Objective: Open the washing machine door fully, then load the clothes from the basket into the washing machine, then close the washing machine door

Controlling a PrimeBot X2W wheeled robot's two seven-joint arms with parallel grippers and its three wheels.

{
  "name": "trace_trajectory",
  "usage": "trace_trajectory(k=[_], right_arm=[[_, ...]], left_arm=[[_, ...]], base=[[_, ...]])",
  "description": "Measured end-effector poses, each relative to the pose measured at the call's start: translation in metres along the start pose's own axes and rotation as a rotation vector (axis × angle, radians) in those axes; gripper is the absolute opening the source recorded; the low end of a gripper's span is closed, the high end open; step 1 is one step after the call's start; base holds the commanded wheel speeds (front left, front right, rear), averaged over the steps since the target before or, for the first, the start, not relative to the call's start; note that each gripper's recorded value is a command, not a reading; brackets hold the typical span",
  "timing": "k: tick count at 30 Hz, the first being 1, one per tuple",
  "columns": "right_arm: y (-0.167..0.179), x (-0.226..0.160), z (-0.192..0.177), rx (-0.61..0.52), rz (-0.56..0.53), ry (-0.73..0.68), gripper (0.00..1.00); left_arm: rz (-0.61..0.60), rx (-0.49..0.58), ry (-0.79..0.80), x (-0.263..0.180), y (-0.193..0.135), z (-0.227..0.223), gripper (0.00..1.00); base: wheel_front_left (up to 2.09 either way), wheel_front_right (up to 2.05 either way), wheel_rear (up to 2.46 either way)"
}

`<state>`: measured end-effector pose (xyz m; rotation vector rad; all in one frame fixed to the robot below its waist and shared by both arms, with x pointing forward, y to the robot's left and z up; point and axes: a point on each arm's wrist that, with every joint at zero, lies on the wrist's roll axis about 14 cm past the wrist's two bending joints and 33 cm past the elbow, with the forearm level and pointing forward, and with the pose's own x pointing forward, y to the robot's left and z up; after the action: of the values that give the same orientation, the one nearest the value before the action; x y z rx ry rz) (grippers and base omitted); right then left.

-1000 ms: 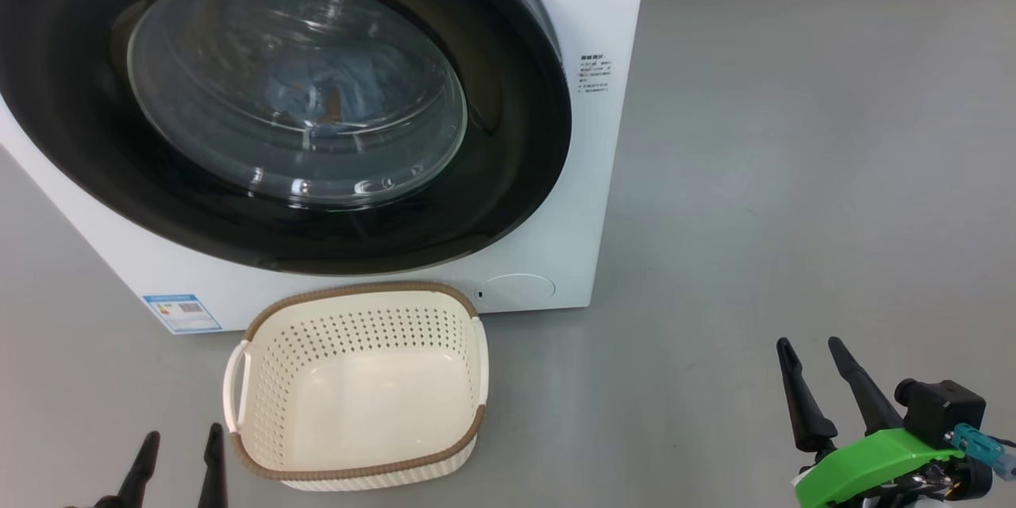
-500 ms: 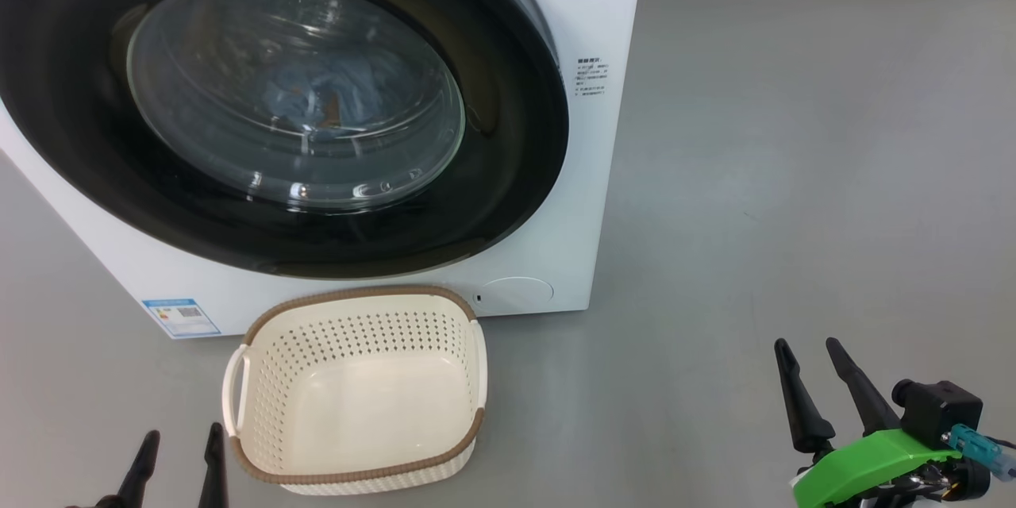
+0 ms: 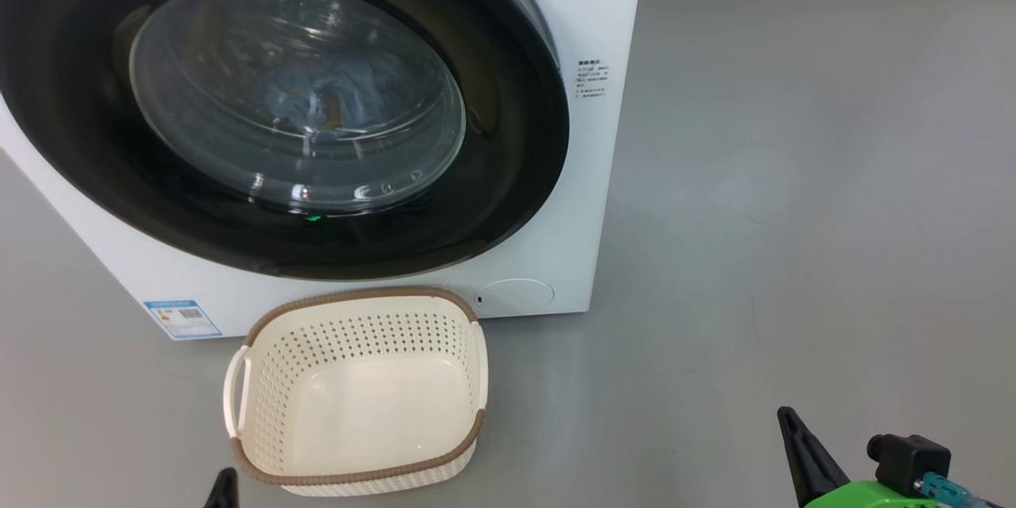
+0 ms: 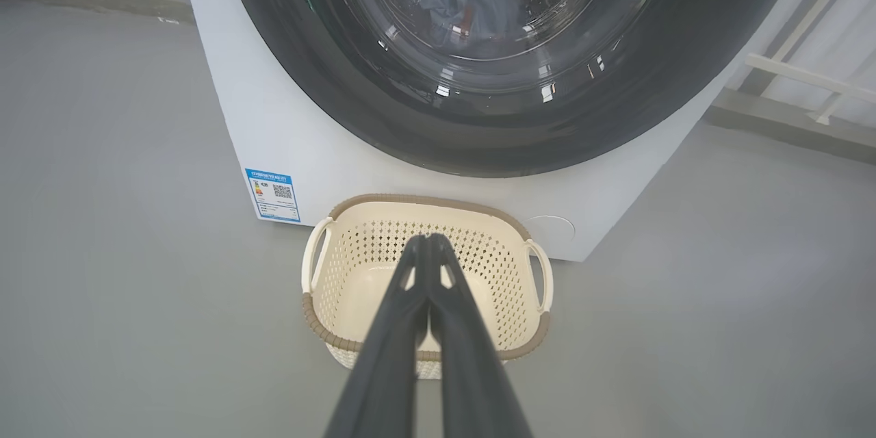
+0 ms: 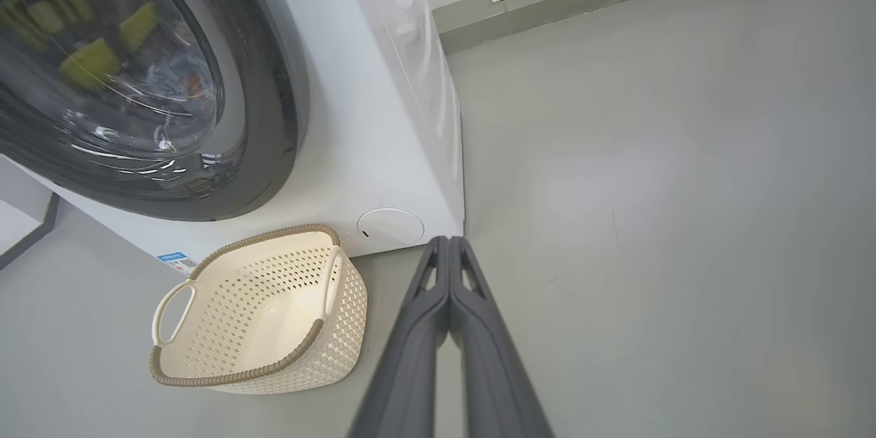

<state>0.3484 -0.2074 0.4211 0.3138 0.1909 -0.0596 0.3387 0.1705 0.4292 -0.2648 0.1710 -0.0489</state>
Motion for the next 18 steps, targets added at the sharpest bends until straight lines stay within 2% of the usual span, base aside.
trace_trajectory(k=[18], right_arm=[[-0.0029, 0.0030, 0.0071, 0.186, -0.033, -0.008, 0.00]], left_arm=[[0.054, -0.196, 0.011, -0.0006, 0.0091, 0.0003, 0.00]], base=[[0.00, 0.00, 0.00]])
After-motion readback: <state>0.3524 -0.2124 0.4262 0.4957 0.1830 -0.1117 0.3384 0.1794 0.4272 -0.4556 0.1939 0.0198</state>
